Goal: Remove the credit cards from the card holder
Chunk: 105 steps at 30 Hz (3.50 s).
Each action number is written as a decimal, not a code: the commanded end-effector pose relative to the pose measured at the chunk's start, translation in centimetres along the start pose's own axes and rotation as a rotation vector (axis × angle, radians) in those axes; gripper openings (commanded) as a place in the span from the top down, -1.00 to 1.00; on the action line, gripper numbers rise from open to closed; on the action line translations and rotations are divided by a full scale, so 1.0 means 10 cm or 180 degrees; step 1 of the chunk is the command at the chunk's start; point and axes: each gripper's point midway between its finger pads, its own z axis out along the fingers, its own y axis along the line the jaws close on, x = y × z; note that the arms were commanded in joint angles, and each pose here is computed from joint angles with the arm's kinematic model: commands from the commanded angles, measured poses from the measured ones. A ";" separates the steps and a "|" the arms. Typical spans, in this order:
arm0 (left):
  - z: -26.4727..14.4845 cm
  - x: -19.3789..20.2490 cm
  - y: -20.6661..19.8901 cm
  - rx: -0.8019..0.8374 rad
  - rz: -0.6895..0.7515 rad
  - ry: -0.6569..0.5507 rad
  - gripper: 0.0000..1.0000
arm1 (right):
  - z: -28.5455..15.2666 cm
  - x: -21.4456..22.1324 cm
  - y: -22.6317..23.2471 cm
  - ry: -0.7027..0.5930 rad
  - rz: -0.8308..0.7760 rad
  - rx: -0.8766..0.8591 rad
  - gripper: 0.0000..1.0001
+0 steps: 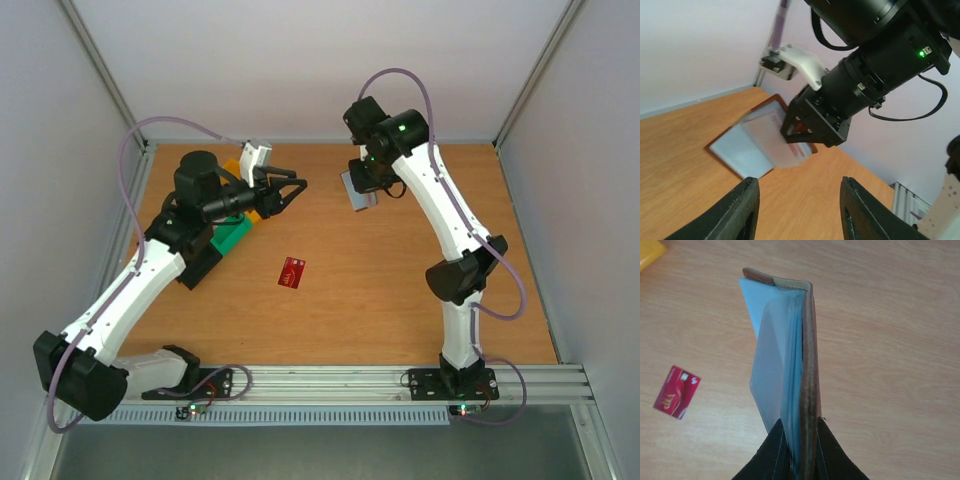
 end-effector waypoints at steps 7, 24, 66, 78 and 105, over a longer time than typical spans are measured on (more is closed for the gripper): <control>0.26 0.11 -0.60 0.0759 -0.0268 0.0009 0.25 | -0.74 0.23 0.78 -0.0153 -0.0591 -0.1402 0.98; 0.49 0.16 -1.03 0.1065 0.0931 0.0077 0.23 | -1.15 -0.02 1.01 -0.0590 -0.0391 -0.1961 0.98; 0.42 0.12 -0.11 -0.0199 -0.0043 0.0174 -0.37 | -1.44 0.10 1.20 -0.0687 -0.0574 -0.2382 0.98; 0.12 0.40 0.52 -0.1068 -0.0382 0.0341 0.06 | -1.70 0.26 1.16 -0.0661 -0.0726 -0.2991 0.98; -0.13 -0.22 -0.37 0.0364 0.0240 -0.0153 -0.06 | -0.85 0.07 0.66 -0.0334 -0.0135 -0.1402 0.97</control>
